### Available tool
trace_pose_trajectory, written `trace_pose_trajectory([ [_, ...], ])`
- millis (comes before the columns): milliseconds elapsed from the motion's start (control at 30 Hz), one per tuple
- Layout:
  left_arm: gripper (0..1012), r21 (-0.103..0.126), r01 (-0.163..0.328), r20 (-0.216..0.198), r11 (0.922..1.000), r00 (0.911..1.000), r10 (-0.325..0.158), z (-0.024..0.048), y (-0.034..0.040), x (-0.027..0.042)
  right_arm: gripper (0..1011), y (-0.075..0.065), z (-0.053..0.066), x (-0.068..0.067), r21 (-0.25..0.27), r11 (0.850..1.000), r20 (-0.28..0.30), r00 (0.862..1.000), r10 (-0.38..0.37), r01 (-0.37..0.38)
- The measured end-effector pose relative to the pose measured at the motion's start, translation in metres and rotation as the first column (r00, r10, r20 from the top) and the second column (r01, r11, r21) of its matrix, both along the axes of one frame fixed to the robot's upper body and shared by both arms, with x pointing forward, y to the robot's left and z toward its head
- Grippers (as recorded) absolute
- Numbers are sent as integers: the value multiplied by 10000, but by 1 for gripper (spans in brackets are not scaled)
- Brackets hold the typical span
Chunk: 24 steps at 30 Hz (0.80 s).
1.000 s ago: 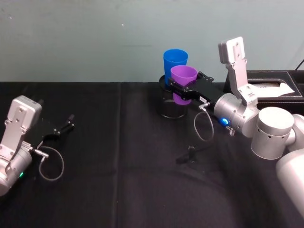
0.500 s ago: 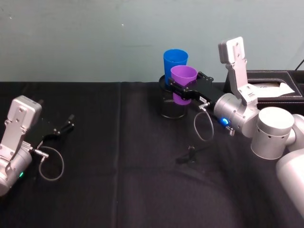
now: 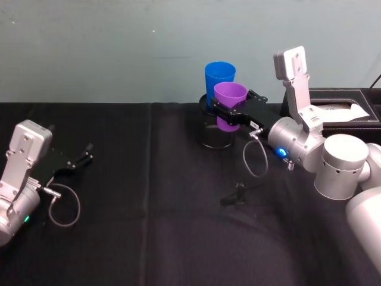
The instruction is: Pick up one cup with a gripper and tap it against the other cup.
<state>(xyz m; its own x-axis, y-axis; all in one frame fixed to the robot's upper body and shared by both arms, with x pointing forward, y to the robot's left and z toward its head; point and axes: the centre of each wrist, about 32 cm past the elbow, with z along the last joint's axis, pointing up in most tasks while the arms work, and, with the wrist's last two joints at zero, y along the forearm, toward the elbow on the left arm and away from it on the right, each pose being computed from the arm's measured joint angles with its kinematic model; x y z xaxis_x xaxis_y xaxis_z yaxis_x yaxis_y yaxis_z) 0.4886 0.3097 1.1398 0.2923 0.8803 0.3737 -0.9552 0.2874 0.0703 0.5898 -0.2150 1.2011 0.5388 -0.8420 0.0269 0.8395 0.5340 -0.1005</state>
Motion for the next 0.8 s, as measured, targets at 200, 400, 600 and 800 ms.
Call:
trace_pose_trajectory([
  [200, 1000, 0, 0, 0, 10000, 10000, 0, 0, 0, 0, 731, 0, 0, 0, 0, 10000, 0, 10000, -1, 1],
  [400, 1000, 0, 0, 0, 10000, 10000, 0, 0, 0, 0, 731, 0, 0, 0, 0, 10000, 0, 10000, 0, 0],
  [600, 1000, 0, 0, 1, 10000, 10000, 0, 0, 0, 0, 731, 0, 0, 0, 0, 10000, 0, 10000, 0, 0],
  [800, 1000, 0, 0, 0, 10000, 10000, 0, 0, 0, 0, 731, 0, 0, 0, 0, 10000, 0, 10000, 0, 0],
])
